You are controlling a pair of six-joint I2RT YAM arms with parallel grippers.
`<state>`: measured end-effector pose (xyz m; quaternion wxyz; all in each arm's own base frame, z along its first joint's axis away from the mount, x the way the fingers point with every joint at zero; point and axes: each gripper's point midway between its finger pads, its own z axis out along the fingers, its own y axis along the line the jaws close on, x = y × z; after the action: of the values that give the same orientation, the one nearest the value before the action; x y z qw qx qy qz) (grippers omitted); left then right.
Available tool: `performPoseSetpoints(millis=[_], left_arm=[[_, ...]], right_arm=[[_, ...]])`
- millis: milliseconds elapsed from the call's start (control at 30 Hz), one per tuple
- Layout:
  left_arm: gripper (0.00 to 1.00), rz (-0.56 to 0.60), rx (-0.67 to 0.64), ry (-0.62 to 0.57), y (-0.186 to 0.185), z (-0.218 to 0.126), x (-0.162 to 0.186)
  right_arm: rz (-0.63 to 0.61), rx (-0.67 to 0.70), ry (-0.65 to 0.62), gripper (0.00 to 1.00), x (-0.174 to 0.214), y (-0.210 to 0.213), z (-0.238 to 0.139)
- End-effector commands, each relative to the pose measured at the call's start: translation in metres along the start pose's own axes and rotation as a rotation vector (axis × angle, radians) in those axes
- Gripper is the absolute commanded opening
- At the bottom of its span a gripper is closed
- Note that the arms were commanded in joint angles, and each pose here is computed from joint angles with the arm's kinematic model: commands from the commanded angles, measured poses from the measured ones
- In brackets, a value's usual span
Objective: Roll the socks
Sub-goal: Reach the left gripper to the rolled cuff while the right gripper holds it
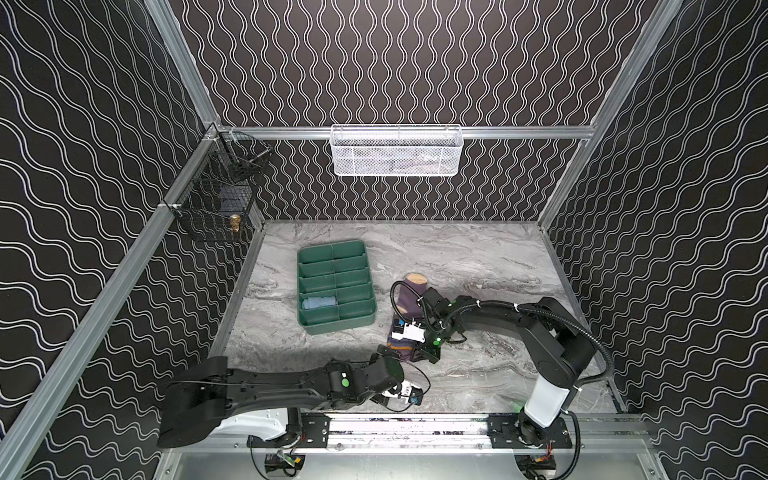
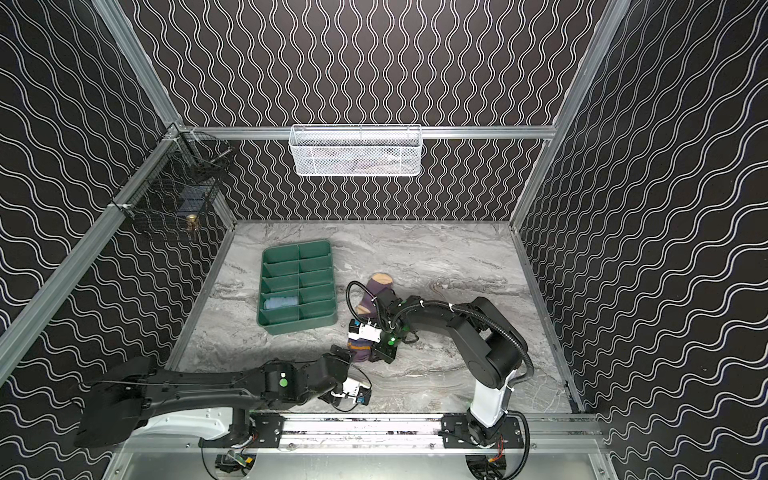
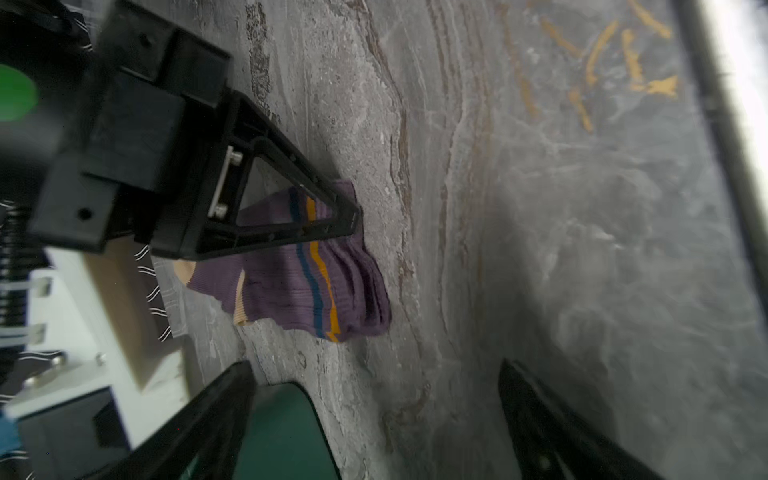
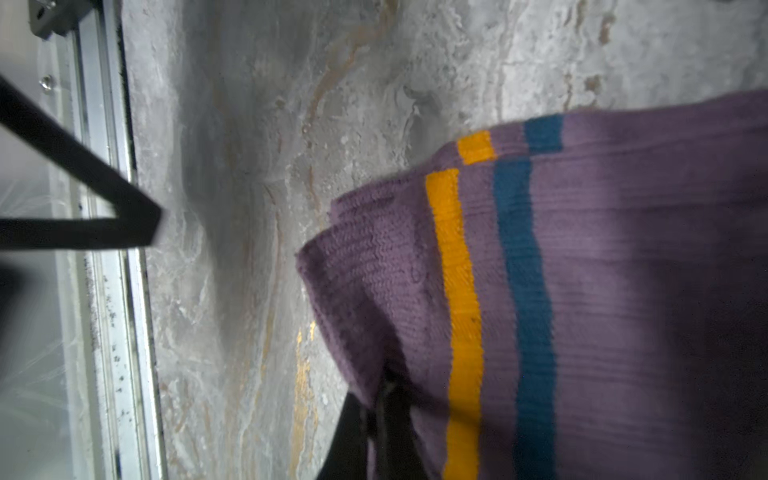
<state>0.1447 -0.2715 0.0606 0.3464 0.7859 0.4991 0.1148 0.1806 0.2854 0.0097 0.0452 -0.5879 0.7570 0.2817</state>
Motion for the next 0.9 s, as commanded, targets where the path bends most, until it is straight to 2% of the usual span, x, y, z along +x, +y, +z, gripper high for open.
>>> performPoseSetpoints(millis=[0, 167, 467, 667, 867], left_arm=[[0.94, -0.076, -0.124, -0.048, 0.025, 0.010, -0.017], [0.91, -0.123, -0.150, -0.055, 0.024, 0.026, -0.018], [0.76, -0.179, -0.157, -0.008, 0.024, 0.044, -0.001], [0.61, -0.242, -0.132, 0.007, 0.029, 0.050, 0.006], [0.48, -0.259, -0.135, 0.024, 0.031, 0.051, 0.013]], right_arm=[[0.038, 0.039, 0.166, 0.00, 0.040, -0.006, 0.003], [0.034, 0.040, 0.154, 0.00, 0.038, -0.008, -0.001], [0.032, 0.039, 0.137, 0.00, 0.035, -0.009, -0.001], [0.045, 0.036, 0.134, 0.00, 0.036, -0.009, 0.000], [0.043, 0.043, 0.131, 0.00, 0.037, -0.010, -0.002]])
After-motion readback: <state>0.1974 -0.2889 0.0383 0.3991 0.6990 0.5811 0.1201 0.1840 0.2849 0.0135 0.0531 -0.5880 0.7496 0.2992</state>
